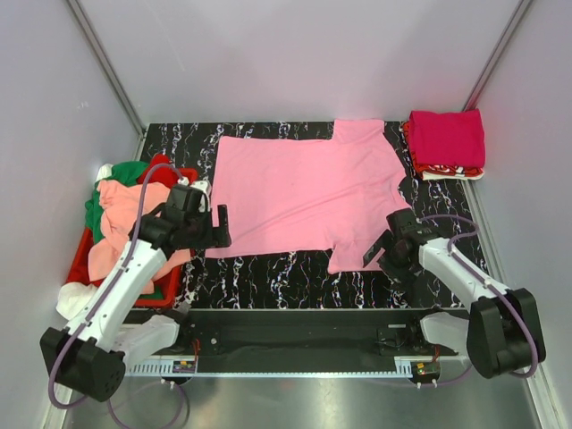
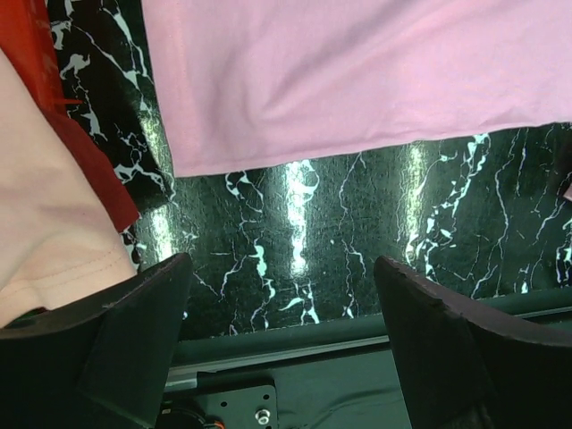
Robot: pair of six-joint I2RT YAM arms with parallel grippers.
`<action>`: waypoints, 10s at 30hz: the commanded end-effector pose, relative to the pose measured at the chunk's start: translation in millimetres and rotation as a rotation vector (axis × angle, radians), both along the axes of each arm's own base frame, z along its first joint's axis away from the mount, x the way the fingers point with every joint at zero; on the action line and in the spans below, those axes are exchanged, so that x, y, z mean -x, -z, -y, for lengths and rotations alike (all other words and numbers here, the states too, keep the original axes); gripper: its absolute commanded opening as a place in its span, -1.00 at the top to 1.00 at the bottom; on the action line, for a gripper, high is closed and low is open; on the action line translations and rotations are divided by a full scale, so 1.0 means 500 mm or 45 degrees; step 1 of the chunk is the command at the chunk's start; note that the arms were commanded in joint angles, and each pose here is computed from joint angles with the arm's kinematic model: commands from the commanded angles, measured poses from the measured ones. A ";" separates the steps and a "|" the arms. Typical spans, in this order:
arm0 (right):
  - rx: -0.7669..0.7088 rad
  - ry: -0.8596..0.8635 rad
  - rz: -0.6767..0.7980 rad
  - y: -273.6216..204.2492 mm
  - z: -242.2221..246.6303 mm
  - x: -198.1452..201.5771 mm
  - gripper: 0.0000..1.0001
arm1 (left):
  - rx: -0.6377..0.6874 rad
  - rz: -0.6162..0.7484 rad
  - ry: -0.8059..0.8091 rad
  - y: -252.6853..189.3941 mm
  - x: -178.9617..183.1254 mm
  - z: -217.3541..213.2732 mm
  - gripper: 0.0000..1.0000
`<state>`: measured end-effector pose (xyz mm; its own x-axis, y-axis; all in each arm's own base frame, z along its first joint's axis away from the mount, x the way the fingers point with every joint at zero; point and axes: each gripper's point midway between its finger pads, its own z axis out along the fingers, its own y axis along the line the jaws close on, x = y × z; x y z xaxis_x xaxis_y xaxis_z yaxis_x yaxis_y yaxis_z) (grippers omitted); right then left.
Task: Fold and stack the t-shirts
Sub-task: Fold the tshirt
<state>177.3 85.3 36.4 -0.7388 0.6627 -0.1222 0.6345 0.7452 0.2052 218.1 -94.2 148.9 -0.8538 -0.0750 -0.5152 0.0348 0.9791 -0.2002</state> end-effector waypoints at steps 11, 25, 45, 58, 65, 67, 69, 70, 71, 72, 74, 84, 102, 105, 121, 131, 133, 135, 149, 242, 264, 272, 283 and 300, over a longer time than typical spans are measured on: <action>0.098 0.018 0.091 0.052 0.005 -0.104 -0.31 | 0.016 0.283 -0.056 -0.060 -0.030 -0.018 -0.82; 0.054 -0.210 0.166 -0.160 -0.017 -0.126 1.00 | 0.028 0.314 -0.058 -0.067 -0.030 -0.018 -0.84; 0.139 0.045 0.179 -0.087 0.046 -0.057 -0.62 | 0.032 0.314 -0.048 -0.066 -0.030 -0.015 -0.85; 0.221 -0.031 0.085 0.028 0.043 -0.122 -0.23 | 0.027 0.312 -0.057 -0.064 -0.030 -0.018 -0.85; 0.339 -0.219 -0.038 0.034 0.061 -0.138 0.79 | 0.031 0.321 -0.058 -0.068 -0.029 -0.018 -0.85; 0.343 -0.334 -0.033 -0.001 0.044 -0.160 0.92 | 0.028 0.328 -0.060 -0.070 -0.030 -0.020 -0.86; 0.357 -0.434 -0.126 -0.040 0.032 -0.168 1.00 | 0.027 0.331 -0.064 -0.070 -0.029 -0.021 -0.86; 0.379 -0.537 -0.172 -0.053 0.022 -0.168 1.00 | 0.028 0.334 -0.065 -0.071 -0.029 -0.021 -0.86; 0.416 -0.624 -0.373 -0.049 0.027 -0.132 1.00 | 0.028 0.334 -0.066 -0.071 -0.030 -0.022 -0.86; 0.432 -0.678 -0.325 -0.091 0.005 -0.180 1.00 | 0.029 0.332 -0.063 -0.070 -0.029 -0.021 -0.86; 0.558 -0.830 -0.475 -0.102 -0.003 -0.184 1.00 | 0.025 0.327 -0.063 -0.068 -0.030 -0.021 -0.86; 0.894 -0.938 -0.207 -0.126 -0.036 -0.430 -0.32 | 0.014 0.310 -0.069 -0.062 -0.032 -0.023 -0.87; 0.180 -0.458 0.271 -0.088 -0.009 -0.447 -0.09 | 0.006 0.305 -0.078 -0.060 -0.033 -0.025 -0.87; 0.165 -0.434 0.274 -0.073 -0.001 -0.476 -0.06 | 0.003 0.296 -0.078 -0.057 -0.034 -0.025 -0.87; 0.126 -0.377 0.194 0.014 0.001 -0.478 0.10 | -0.004 0.273 -0.076 -0.049 -0.036 -0.023 -0.87; 0.196 -0.340 0.184 0.019 0.029 -0.437 0.09 | -0.011 0.269 -0.082 -0.047 -0.037 -0.025 -0.87; 0.198 -0.336 0.203 0.013 0.031 -0.436 0.09 | -0.012 0.264 -0.081 -0.045 -0.036 -0.025 -0.87; 0.207 -0.333 0.205 0.011 0.034 -0.434 0.07 | -0.013 0.264 -0.082 -0.045 -0.037 -0.025 -0.87; 0.206 -0.292 0.276 -0.015 0.043 -0.411 0.07 | -0.017 0.253 -0.081 -0.040 -0.038 -0.025 -0.87; 0.165 -0.318 0.261 0.002 0.028 -0.444 1.00 | -0.028 0.226 -0.083 -0.031 -0.040 -0.024 -0.87; 0.001 0.173 0.565 -0.187 0.076 -0.033 1.00 | 0.062 0.012 -0.276 0.035 -0.005 -0.015 -0.84; -0.005 0.397 0.784 -0.232 0.120 0.047 1.00 | 0.134 -0.055 -0.392 0.071 -0.007 -0.002 -0.84; -0.079 0.297 0.695 -0.195 0.083 0.032 1.00 | -0.001 -0.172 -0.484 0.174 -0.025 -0.020 -0.75; -0.115 0.254 0.696 -0.178 0.069 0.034 1.00 | -0.189 -0.144 -0.727 0.280 -0.079 -0.070 -0.51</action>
<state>155.2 47.3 121.9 -0.4406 0.8133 -0.3800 0.5748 0.5808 0.5764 238.9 -66.2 13.3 -0.8093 -0.4420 -0.3868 -0.4682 0.8831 -0.0295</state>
